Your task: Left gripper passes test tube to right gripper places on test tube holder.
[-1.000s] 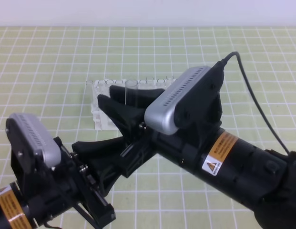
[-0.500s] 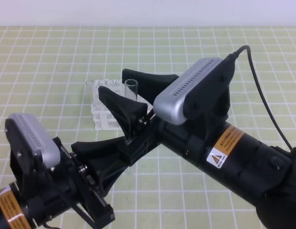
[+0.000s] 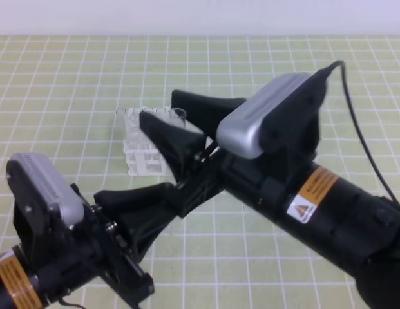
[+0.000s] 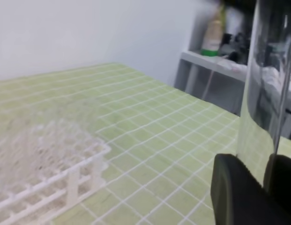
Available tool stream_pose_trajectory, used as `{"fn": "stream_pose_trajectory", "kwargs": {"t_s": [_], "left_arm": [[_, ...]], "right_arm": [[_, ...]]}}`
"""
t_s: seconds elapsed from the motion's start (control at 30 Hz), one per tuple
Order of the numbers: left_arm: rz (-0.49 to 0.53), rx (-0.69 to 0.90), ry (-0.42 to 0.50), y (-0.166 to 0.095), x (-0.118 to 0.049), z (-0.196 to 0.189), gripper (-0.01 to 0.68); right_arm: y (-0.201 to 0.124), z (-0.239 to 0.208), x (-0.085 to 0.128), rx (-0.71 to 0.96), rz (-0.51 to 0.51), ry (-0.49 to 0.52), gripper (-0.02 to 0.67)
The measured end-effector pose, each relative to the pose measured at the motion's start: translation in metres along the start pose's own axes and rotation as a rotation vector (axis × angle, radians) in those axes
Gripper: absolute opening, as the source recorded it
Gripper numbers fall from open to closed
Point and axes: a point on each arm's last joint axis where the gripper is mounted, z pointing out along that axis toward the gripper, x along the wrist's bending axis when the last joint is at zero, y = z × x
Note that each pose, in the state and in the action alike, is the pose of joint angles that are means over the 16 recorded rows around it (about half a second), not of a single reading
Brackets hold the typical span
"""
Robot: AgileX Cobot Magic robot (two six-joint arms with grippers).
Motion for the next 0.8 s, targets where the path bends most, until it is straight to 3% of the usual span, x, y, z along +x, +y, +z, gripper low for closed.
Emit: {"fn": "stream_pose_trajectory", "kwargs": {"t_s": [0.57,0.8], "left_arm": [[-0.012,-0.02,0.01,0.0017,0.001,0.0001,0.046],[-0.012,-0.022,0.009,0.0018,0.001,0.0001,0.052]], "right_arm": [[0.0042,-0.0029,0.0005,-0.004,0.04,0.004,0.296],[0.0041,-0.0029,0.0012,-0.003,0.055,0.011,0.224]]}}
